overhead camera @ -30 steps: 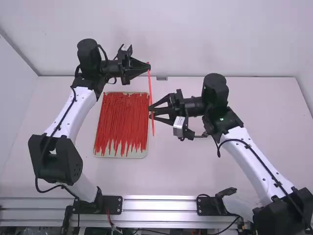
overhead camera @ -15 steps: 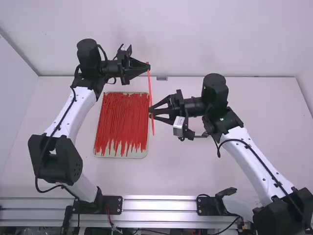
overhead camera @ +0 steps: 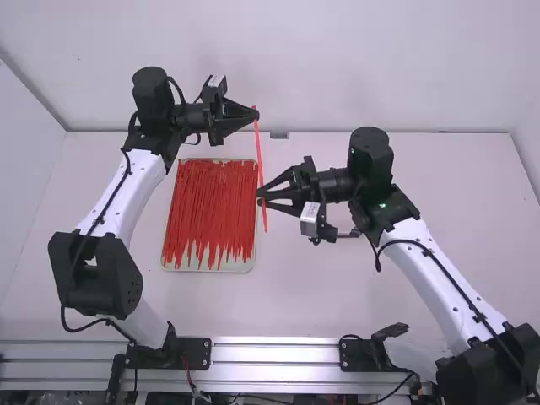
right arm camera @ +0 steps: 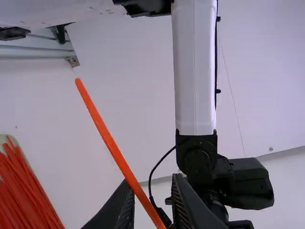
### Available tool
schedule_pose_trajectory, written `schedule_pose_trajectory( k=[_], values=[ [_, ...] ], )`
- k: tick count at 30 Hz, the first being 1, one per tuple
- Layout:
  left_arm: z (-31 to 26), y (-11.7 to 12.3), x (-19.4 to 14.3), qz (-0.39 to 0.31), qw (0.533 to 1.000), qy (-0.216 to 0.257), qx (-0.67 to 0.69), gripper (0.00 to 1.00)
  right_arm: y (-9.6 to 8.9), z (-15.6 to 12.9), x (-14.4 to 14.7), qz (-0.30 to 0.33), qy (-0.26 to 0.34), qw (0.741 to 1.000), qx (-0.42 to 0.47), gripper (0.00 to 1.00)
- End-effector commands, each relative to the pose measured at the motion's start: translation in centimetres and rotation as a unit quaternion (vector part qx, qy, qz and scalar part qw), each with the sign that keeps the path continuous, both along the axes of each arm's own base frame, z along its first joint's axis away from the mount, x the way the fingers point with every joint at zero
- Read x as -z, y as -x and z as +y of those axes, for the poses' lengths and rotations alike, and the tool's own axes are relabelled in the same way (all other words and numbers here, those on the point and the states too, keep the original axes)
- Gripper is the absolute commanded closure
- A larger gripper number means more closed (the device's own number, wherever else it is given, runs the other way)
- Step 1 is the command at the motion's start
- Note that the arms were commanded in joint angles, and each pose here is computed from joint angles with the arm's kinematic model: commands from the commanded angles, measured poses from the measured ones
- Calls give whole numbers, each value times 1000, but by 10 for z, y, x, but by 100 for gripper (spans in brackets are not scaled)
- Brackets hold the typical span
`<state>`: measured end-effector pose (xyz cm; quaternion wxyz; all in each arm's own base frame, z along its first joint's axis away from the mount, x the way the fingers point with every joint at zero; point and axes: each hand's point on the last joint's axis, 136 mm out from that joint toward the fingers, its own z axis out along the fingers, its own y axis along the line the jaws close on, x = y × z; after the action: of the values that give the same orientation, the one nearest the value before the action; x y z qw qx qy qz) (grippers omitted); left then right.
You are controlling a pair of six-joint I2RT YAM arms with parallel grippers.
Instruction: Fasten the cable tie
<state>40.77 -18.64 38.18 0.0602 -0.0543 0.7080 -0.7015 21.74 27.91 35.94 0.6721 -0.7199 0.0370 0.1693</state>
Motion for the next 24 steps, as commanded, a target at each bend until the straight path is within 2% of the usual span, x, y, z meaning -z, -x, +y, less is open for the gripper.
schedule_pose_trajectory(
  k=[1,16,19,20,21,24],
  values=[
    [3,1,-10,-32,999,-2,-2,98,4,1,3,8,1,1000,-13,78],
    [7,-3,-7,-28,1000,-5,-12,98,6,0,2,9,0,1000,-19,79],
    [8,-4,-7,-28,999,-5,-15,98,6,0,2,10,0,1000,-19,89],
    [6,-3,-7,-28,1000,-5,-13,98,6,0,2,10,0,1000,-19,97],
    [6,-3,-7,-28,1000,-5,-12,98,6,0,3,12,1,1000,-18,100],
    [5,-3,-7,-28,1000,-5,-13,98,6,0,3,25,4,1000,-18,100]
  ],
)
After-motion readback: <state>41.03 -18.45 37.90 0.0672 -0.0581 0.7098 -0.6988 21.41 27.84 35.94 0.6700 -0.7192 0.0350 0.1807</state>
